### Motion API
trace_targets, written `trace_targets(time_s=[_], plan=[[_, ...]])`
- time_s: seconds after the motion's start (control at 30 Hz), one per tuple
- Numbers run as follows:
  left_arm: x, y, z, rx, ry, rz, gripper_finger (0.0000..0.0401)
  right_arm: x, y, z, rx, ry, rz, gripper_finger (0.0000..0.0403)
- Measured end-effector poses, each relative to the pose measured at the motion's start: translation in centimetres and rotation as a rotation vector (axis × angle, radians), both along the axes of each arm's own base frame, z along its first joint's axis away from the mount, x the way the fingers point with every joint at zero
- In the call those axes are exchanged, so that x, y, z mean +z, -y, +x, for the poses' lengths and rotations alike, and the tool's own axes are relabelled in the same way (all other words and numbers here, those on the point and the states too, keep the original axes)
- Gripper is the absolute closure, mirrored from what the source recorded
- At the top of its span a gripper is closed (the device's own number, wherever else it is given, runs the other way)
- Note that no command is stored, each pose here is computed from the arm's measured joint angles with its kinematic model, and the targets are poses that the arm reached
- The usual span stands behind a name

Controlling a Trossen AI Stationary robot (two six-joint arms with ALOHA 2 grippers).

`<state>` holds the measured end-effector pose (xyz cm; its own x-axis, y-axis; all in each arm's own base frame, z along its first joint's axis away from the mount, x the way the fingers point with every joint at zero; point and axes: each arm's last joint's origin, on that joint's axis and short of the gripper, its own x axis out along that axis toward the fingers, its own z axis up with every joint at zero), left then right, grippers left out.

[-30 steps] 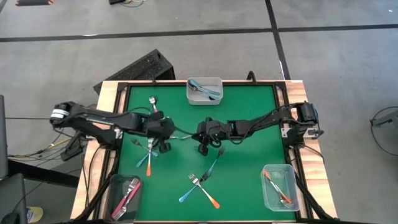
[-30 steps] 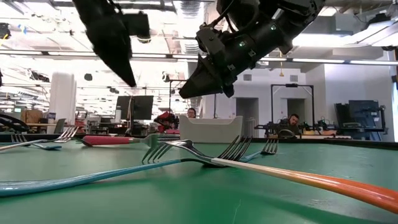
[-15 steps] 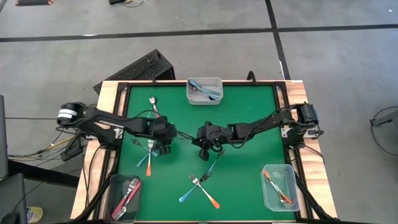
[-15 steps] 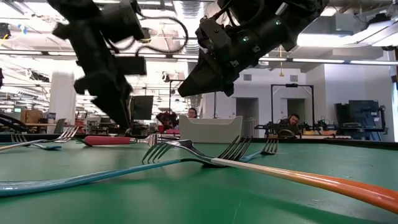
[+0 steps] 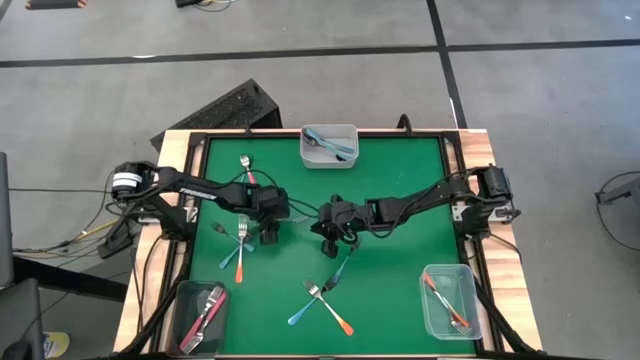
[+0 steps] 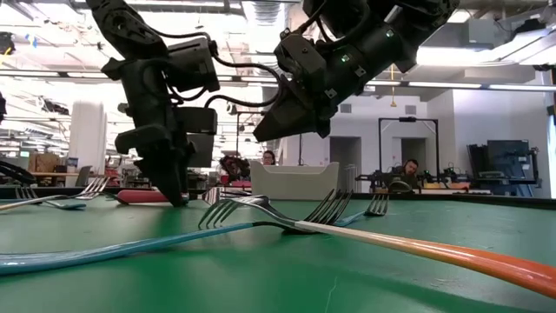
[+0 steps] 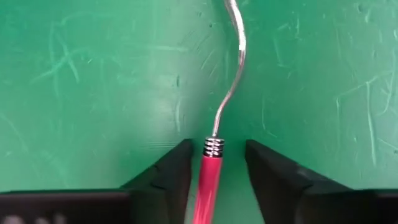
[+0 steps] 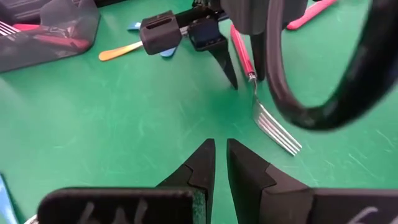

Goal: Sort silverware by color (type)
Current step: Put the right red fork into the black bin

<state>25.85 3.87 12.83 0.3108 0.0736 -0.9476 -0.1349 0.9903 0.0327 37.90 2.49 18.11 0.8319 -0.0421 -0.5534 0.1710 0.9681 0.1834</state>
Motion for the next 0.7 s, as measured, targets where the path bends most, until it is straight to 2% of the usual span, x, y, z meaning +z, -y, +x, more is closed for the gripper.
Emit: trace_targets(time_s=[0.17,0.23,0.37,0.43,0.53,0.7], plan=[[1.7,0.1,-0.8,0.084,0.048,-0.015,0.0364,0.0,0.0,0.0,0.0,-0.001,0.0,0.0335],[3.3,0.1,-0.9,0.157,0.095,-0.026,0.0384,0.0,0.0,0.0,0.0,-0.001,-0.001,0.0335],[6.4,0.6,-1.9,0.321,0.116,-0.019,0.0374,0.0,0.0,0.0,0.0,0.0,-0.001,0.0335],[8.4,1.4,-2.3,0.373,0.168,-0.035,0.037,0.0,0.0,0.0,-0.001,0.0,-0.001,0.0335],[11.0,3.4,-3.8,0.419,0.239,-0.104,0.0376,0.0,0.1,0.0,-0.004,-0.002,-0.001,0.0335],[13.8,7.7,-7.1,0.496,0.354,-0.235,0.0382,0.0,0.2,0.0,0.001,-0.003,-0.01,0.0335]])
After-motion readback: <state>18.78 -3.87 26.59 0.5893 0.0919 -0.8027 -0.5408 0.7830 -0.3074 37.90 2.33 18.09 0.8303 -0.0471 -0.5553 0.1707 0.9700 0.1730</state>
